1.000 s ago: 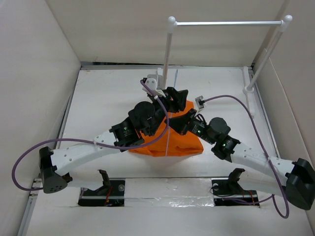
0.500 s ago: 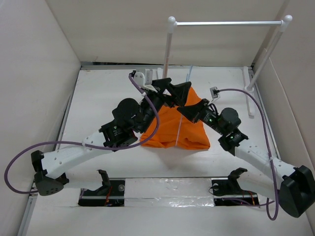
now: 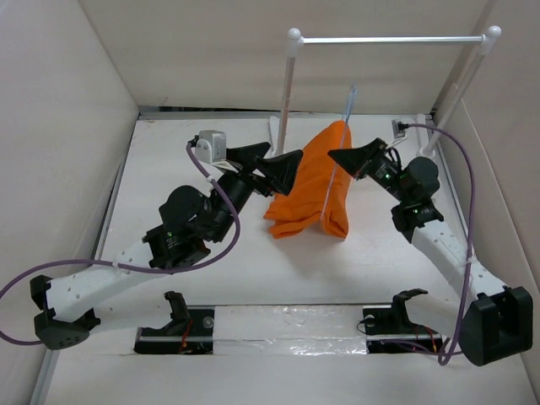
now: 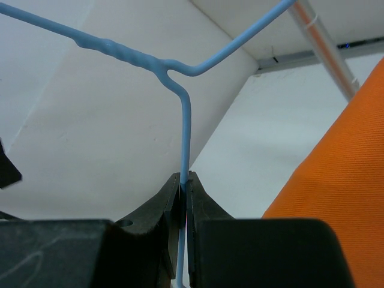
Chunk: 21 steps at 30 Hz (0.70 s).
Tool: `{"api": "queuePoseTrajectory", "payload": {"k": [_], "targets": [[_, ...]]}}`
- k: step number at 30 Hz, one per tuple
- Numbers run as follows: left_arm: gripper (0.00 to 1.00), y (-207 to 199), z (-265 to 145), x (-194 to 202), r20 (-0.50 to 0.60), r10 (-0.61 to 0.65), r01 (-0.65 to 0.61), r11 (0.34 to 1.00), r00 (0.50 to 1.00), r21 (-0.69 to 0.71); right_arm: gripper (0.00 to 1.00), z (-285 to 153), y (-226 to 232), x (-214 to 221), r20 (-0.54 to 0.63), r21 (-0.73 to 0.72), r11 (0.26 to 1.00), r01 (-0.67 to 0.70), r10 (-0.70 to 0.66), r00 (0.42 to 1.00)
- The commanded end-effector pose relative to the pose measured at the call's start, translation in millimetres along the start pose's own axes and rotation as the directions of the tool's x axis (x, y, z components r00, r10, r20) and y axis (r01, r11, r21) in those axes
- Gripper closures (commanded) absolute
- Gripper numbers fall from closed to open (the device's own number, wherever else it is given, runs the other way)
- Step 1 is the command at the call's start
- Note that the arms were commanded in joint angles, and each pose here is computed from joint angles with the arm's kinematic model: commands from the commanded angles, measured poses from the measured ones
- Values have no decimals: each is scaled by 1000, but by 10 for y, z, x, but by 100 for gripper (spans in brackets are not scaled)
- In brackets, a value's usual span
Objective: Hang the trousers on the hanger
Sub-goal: Place the hanger at the clothesline.
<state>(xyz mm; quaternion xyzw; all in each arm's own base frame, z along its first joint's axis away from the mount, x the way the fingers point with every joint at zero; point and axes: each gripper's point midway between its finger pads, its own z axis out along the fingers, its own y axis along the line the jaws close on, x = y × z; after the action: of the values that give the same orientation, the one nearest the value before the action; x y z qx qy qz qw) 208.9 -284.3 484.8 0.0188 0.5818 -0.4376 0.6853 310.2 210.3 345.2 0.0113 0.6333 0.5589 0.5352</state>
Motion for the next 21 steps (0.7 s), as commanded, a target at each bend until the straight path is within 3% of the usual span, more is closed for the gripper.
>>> {"api": "queuePoseTrajectory", "payload": {"k": [1, 11, 21], "targets": [[11, 117, -127, -86, 48, -51, 52, 998, 998, -30, 100, 8, 725, -857, 199, -190, 957, 219, -181, 963], [11, 616, -423, 652, -72, -77, 66, 987, 994, -147, 100, 194, 177, -1678, 213, -66, 959, 277, -258, 942], [12, 966, -723, 914, -108, -105, 79, 971, 989, -224, 100, 387, -184, -2151, 192, -43, 953, 299, -286, 939]]}}
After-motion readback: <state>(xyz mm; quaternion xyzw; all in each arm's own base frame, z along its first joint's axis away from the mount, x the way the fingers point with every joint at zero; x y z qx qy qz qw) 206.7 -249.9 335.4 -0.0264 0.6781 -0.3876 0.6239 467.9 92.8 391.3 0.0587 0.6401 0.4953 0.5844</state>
